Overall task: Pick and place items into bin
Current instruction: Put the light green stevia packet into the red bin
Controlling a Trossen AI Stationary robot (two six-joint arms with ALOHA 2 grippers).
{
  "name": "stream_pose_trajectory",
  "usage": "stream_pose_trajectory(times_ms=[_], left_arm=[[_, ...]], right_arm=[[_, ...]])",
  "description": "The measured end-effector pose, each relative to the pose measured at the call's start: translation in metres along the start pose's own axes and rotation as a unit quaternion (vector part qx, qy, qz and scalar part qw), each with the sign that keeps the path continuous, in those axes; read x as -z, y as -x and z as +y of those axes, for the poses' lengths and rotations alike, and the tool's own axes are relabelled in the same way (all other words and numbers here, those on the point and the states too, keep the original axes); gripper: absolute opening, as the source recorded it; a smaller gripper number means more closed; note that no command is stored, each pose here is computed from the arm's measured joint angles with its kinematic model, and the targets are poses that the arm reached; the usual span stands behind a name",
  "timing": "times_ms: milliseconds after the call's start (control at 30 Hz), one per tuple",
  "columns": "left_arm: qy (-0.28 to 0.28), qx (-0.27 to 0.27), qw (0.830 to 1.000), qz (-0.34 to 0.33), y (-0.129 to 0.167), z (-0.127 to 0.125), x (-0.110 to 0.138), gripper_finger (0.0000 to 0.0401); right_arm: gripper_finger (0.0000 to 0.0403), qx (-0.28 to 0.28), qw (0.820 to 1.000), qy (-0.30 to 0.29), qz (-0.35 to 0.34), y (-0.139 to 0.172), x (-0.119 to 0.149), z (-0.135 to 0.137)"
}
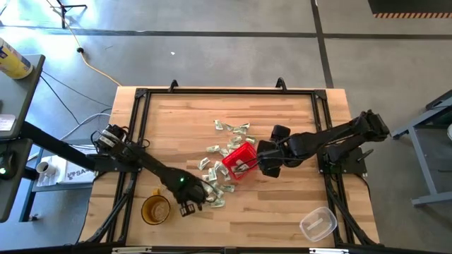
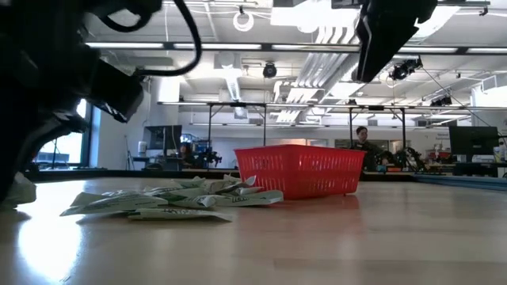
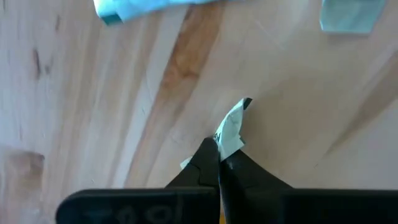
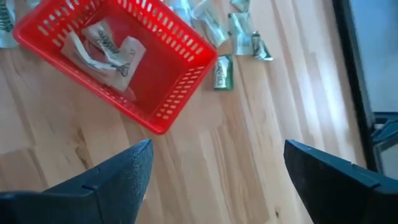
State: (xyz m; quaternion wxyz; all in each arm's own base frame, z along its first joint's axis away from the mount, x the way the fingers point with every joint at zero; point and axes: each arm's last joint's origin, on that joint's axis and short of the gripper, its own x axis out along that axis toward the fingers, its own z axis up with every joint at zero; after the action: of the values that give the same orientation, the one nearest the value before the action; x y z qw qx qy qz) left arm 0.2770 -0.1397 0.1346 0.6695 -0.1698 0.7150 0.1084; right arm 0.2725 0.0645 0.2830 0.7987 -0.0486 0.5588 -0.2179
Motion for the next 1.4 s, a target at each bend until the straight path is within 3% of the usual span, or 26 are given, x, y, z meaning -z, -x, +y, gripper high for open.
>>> stream_pose_trajectory(times_ms=[100, 267, 400, 533, 600, 667, 767, 867, 1000, 1133, 1267, 1333, 1400], left_arm=[[-0.011, 0.013, 1.0, 0.005, 0.009, 0.003, -0.011, 0.0031], [-0.047, 0.002, 0.994, -0.094, 0.051, 0.002, -0.04, 0.0029], [-0.053, 0.007, 0.99, -0.133, 0.084, 0.008, -0.065, 0.0029], [-0.057, -0.008, 0.969, -0.241, 0.127, 0.015, -0.094, 0.0029], [-0.079, 0.014, 0.955, -0.287, 0.138, 0.018, -0.11, 0.0029], [-0.098, 0.063, 0.943, -0.312, 0.136, 0.021, -0.129, 0.0029], [-0.087, 0.087, 0.946, -0.3, 0.113, 0.032, -0.154, 0.004], [-0.053, 0.08, 0.953, -0.286, 0.094, 0.043, -0.169, 0.0108], [-0.016, 0.084, 0.966, -0.244, 0.093, 0.05, -0.164, 0.0217], [-0.032, 0.079, 0.973, -0.213, 0.12, 0.045, -0.133, 0.0294], [-0.025, -0.037, 0.988, -0.147, 0.128, 0.041, -0.086, 0.0312], [0.001, -0.055, 0.992, -0.111, 0.118, 0.048, -0.072, 0.0302], [0.036, -0.035, 0.993, -0.106, 0.102, 0.053, -0.069, 0.0288]], right_arm=[[0.0351, 0.004, 1.0, -0.006, -0.012, 0.006, 0.004, 0.004], [0.0349, 0.013, 0.999, -0.016, -0.037, 0.019, 0.011, 0.006], [0.0349, 0.016, 0.999, -0.031, -0.04, 0.023, 0.014, 0.005], [0.0349, 0.016, 0.999, -0.044, -0.024, 0.026, 0.02, 0.004], [0.0349, 0.02, 0.999, -0.045, -0.017, 0.027, 0.023, 0.005], [0.0349, 0.024, 0.998, -0.048, -0.011, 0.029, 0.026, 0.006], [0.0349, 0.026, 0.998, -0.05, -0.008, 0.029, 0.028, 0.006], [0.0349, 0.025, 0.998, -0.049, -0.003, 0.03, 0.029, 0.006], [0.0349, 0.025, 0.999, -0.048, 0.0, 0.03, 0.029, 0.006], [0.0349, 0.026, 0.998, -0.058, 0.007, 0.027, 0.026, 0.001], [0.0349, 0.019, 0.997, -0.07, 0.015, 0.022, 0.019, -0.013], [0.0349, 0.016, 0.997, -0.076, 0.01, 0.019, 0.013, -0.022], [0.0349, 0.017, 0.997, -0.077, 0.003, 0.015, 0.008, -0.032]])
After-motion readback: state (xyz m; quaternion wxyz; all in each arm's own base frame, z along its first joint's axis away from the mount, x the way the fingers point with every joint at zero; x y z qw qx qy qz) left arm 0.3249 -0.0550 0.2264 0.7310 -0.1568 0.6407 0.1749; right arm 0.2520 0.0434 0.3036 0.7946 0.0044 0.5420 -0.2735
